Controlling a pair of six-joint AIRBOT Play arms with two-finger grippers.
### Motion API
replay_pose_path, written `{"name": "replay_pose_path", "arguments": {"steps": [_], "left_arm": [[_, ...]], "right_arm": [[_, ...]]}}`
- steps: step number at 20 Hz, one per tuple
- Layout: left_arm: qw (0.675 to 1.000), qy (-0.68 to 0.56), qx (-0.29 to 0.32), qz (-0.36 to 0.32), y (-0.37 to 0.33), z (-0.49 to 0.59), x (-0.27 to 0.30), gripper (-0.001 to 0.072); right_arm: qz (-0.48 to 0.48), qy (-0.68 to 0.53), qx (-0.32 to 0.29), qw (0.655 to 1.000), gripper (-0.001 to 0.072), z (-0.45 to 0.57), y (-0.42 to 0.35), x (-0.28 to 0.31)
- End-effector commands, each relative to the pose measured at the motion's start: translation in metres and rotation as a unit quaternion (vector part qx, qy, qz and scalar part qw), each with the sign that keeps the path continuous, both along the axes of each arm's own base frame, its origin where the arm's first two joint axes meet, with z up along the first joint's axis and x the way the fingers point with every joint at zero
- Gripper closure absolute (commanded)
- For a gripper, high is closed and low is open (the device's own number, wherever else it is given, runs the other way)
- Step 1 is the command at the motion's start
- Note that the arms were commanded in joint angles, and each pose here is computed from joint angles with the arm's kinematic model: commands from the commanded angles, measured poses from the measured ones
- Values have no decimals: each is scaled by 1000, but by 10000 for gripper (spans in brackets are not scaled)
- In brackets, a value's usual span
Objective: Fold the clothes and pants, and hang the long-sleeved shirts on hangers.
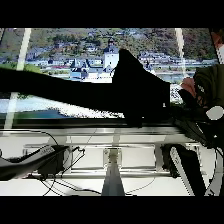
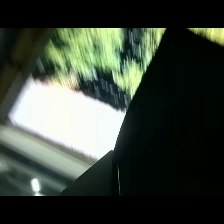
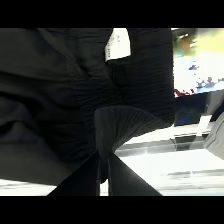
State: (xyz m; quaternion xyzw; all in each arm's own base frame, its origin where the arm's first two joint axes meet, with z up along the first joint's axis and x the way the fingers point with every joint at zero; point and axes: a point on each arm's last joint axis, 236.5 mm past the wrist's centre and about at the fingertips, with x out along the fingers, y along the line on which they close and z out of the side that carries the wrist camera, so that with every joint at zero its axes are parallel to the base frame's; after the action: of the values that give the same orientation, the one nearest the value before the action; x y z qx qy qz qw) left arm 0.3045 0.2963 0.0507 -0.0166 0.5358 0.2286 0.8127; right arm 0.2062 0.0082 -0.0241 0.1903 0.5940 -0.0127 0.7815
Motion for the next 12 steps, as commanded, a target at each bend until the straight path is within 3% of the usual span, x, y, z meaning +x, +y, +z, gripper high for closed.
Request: {"name": "replay_pose_path", "arguments": {"steps": [1, 4, 12], "left_arm": [[984, 147, -90, 50, -16, -82, -90, 699], [975, 196, -81, 64, -4, -95, -122, 698], [970, 211, -97, 65, -4, -110, -127, 697]], "right_arm": [[6, 13, -6, 1000, 695, -2, -2, -6], [20, 57, -13, 998, 695, -8, -4, -28], [30, 100, -22, 994, 695, -11, -7, -48]]}}
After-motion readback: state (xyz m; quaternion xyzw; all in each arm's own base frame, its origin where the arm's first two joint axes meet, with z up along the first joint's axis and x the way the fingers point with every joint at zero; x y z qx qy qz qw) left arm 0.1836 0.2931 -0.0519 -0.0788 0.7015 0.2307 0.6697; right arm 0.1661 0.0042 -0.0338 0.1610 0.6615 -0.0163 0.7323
